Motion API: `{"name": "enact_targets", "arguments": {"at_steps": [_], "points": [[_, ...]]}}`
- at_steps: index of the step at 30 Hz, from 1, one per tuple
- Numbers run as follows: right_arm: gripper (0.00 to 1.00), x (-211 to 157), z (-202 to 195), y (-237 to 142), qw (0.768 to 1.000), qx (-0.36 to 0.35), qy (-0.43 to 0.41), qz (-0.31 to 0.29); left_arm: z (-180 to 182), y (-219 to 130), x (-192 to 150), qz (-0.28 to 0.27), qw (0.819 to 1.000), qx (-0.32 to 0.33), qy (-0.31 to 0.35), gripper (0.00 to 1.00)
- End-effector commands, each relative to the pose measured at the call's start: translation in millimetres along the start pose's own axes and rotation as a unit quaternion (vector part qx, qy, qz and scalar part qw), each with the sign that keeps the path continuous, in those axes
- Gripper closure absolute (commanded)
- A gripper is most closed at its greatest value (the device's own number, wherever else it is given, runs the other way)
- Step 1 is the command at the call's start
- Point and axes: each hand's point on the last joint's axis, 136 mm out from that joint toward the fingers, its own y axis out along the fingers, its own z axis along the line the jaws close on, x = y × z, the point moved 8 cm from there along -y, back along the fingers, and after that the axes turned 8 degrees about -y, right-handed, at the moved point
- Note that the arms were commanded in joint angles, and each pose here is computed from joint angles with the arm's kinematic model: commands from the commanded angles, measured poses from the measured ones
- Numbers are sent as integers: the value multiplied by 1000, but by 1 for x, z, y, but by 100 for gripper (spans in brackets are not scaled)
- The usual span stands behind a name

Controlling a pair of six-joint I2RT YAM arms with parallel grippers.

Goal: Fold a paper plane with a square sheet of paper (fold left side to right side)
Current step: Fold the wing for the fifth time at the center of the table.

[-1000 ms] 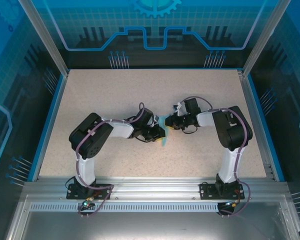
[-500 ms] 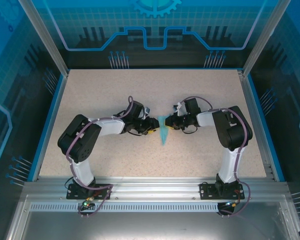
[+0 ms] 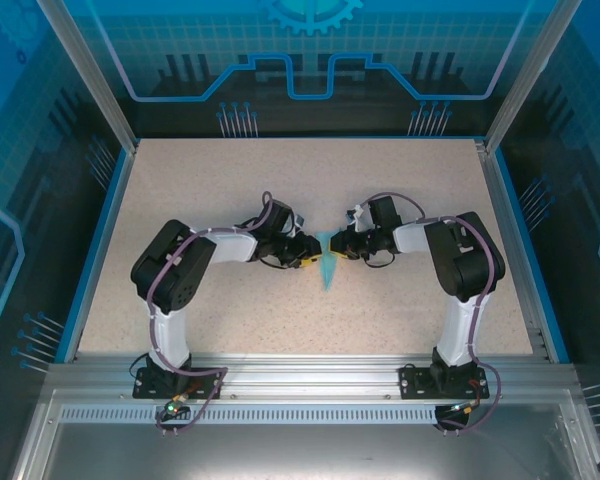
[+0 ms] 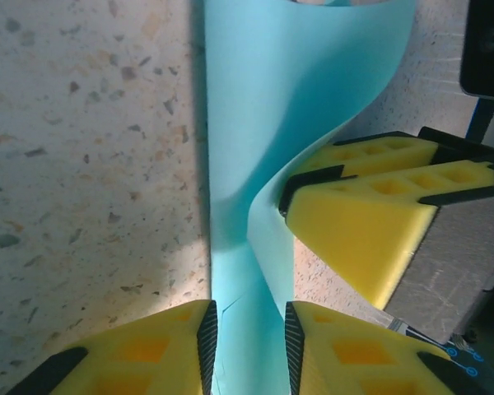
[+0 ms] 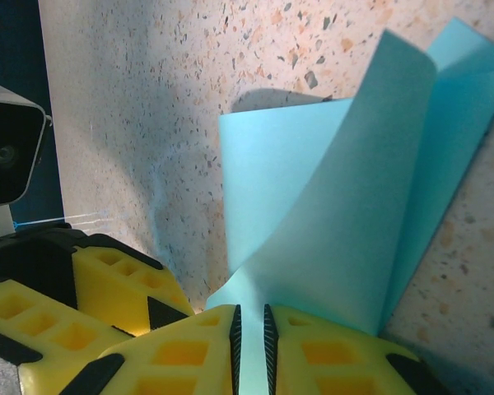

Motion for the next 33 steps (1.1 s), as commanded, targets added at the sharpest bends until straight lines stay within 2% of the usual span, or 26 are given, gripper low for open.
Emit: {"name": "enact_targets", "arguments": {"at_steps": [1,19,21,28,33], "points": [[82,-2,3,6,1000,-1,-5,15,-9,4,4,12,1000,-17,1,68],[82,-3,4,8,1000,-3,-7,21,-9,16,11,17,1000,-16,-7,74],[82,-3,5,8,1000,-3,-8,21,-7,17,11,17,1000,-14,-9,76],[81,-2,8,6,1000,-2,-13,17,4,17,10,6,1000,12,-15,93],[79,1,14,-1,1000,-2,-22,11,17,20,8,2,999,29,-25,98]]}}
